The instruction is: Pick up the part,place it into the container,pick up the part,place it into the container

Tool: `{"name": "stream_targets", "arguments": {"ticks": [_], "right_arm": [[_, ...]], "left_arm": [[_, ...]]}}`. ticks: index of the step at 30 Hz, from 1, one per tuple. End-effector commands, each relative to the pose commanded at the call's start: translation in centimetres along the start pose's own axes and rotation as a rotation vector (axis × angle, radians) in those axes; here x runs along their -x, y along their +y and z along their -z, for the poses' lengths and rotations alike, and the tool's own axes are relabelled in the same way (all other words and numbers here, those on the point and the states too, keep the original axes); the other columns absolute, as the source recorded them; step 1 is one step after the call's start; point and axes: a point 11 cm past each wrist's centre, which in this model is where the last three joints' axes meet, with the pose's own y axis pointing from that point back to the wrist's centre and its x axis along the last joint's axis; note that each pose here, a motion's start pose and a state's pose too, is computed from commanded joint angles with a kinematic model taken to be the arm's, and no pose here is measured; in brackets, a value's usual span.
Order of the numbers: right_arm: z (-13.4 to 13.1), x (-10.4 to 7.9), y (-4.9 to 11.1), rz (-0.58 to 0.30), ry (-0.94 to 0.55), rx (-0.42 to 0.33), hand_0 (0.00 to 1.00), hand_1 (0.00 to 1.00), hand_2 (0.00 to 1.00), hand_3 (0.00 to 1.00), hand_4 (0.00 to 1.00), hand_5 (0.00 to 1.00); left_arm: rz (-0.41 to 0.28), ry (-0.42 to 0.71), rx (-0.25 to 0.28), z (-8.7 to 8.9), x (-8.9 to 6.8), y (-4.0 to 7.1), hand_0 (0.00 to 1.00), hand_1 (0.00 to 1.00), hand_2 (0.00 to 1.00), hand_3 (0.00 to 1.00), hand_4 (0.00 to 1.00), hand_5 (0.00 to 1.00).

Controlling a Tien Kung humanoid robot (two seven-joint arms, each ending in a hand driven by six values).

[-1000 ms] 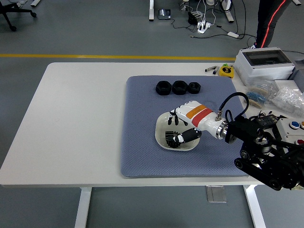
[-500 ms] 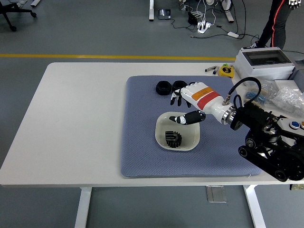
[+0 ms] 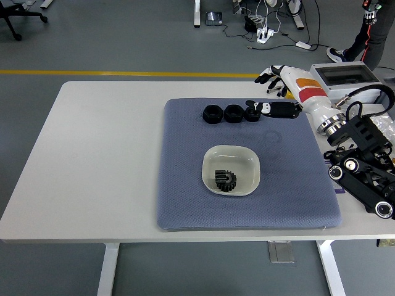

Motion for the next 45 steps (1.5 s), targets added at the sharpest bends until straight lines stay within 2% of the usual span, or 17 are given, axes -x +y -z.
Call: {"name": "stream_targets", "arguments": {"ticks": [4,5,7,10,11,16,17,20,22,23,28,29,32,36,45], "right_arm": [[-3.1,-1.2,1.7,-0.012,-0.139,0.096,0.508,0.609,0.717,0.636,0.947,0.498],[-4.0,-1.5,2.3,-0.008,-0.167,0.124,0.597,0.66,0.759,0.646,0.948,0.508],[-5.9,-2.0,3.4,-0.016,-0.227,0.179,0.597,0.66,0.759,0.646,0.948,0.508],[-7.4,-2.4,4.9,-0.027,-0.317,0.221,0.597,0.66,0.759,0.646,0.948,0.508],[-8.0,-2.7,5.5,-0.041,-0.356,0.229,0.657,0.7,0.781,0.664,0.965,0.522],[-9.9,-4.3,8.3,-0.147,-0.523,0.26,0.657,0.7,0.781,0.664,0.965,0.522],[-10.3,-4.5,9.0,-0.167,-0.558,0.271,0.679,0.725,0.795,0.75,0.991,0.542],[-11.3,-4.8,11.0,-0.199,-0.66,0.301,0.679,0.725,0.795,0.75,0.991,0.542],[-11.7,-4.9,12.3,-0.212,-0.718,0.316,0.679,0.725,0.795,0.75,0.991,0.542],[-11.8,-4.8,13.2,-0.22,-0.771,0.321,0.731,0.763,0.818,0.845,0.998,0.647],[-11.9,-3.3,15.9,-0.25,-0.962,0.328,0.731,0.763,0.818,0.845,0.998,0.647],[-11.8,-2.9,16.4,-0.258,-0.987,0.328,0.78,0.787,0.828,0.855,0.998,0.797],[-11.5,-1.7,17.9,-0.264,-1.028,0.327,0.78,0.787,0.828,0.855,0.998,0.797],[-11.1,-0.7,18.8,-0.282,-1.052,0.327,0.809,0.799,0.828,0.856,0.998,0.834],[-10.8,-1.0,18.0,-0.273,-1.012,0.319,0.812,0.798,0.827,0.852,0.998,0.854]], "left_arm": [[-0.002,0.01,-0.002,0.2,0.0,0.0,0.707,0.715,0.749,0.644,0.67,0.652],[-0.003,0.011,-0.003,0.3,0.0,0.0,0.706,0.715,0.751,0.644,0.67,0.652],[-0.003,0.011,-0.006,0.5,0.0,0.0,0.706,0.715,0.751,0.644,0.67,0.652],[-0.002,0.012,-0.011,0.7,0.2,0.0,0.706,0.715,0.751,0.644,0.67,0.652],[-0.002,0.009,-0.013,0.8,0.2,0.0,0.706,0.715,0.751,0.646,0.67,0.652],[-0.003,0.001,-0.02,1.2,0.3,0.0,0.706,0.715,0.751,0.646,0.67,0.652],[-0.003,0.0,-0.021,1.2,0.3,0.0,0.705,0.715,0.75,0.643,0.669,0.65],[-0.004,-0.002,-0.022,1.3,0.4,0.0,0.705,0.715,0.75,0.643,0.669,0.65],[-0.005,-0.004,-0.022,1.3,0.4,0.0,0.705,0.715,0.75,0.643,0.669,0.65],[-0.006,-0.005,-0.021,1.3,0.4,0.0,0.704,0.715,0.747,0.643,0.669,0.651],[-0.008,-0.013,-0.021,1.3,0.4,0.0,0.704,0.715,0.747,0.643,0.669,0.651],[-0.009,-0.015,-0.021,1.2,0.4,0.0,0.703,0.708,0.745,0.644,0.669,0.651],[-0.008,-0.018,-0.02,1.2,0.4,0.0,0.703,0.708,0.745,0.644,0.669,0.651],[-0.006,-0.024,-0.017,1.0,0.4,0.0,0.702,0.708,0.746,0.643,0.669,0.653],[-0.009,-0.029,-0.004,0.4,0.2,0.0,0.702,0.708,0.744,0.643,0.669,0.654]]}}
